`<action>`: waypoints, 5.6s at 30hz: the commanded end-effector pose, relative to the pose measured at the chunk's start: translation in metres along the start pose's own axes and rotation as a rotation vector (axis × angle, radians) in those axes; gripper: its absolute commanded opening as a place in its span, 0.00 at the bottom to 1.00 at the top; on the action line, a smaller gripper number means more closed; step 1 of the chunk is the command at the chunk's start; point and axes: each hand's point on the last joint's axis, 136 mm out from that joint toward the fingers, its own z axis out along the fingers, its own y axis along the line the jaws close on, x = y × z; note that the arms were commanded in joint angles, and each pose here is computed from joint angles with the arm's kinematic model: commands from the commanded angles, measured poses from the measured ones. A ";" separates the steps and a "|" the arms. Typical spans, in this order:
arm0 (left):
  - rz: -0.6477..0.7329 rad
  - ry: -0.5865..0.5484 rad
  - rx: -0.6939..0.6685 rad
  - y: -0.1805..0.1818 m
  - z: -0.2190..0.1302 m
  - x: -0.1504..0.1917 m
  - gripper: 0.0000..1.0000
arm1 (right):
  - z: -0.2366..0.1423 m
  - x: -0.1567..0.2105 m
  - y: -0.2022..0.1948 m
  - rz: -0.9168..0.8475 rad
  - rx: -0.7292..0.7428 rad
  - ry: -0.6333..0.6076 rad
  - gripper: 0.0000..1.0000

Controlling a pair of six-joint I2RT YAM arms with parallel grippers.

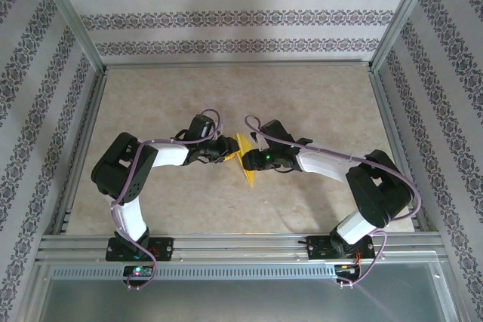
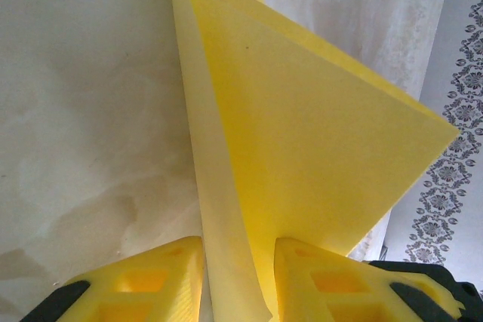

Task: Fold a paper plane with a square sheet of paper (fold left side to right side)
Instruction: Hold the paper plane at the center of the table, then pick up the paper plane at the center of the table, then place the paper plane at the top-center of the table.

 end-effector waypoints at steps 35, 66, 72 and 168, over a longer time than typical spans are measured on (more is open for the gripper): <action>0.026 0.019 0.013 -0.005 0.007 0.002 0.30 | 0.030 0.001 -0.016 -0.101 0.184 0.092 0.32; 0.119 -0.203 -0.057 -0.015 -0.106 -0.016 0.39 | 0.034 0.008 -0.016 -0.083 0.301 0.154 0.15; 0.143 -0.285 -0.101 -0.012 -0.140 -0.020 0.40 | 0.031 0.010 -0.019 -0.082 0.318 0.166 0.20; 0.125 -0.279 -0.156 0.016 -0.164 0.013 0.40 | 0.017 -0.180 -0.074 0.149 0.559 -0.050 0.12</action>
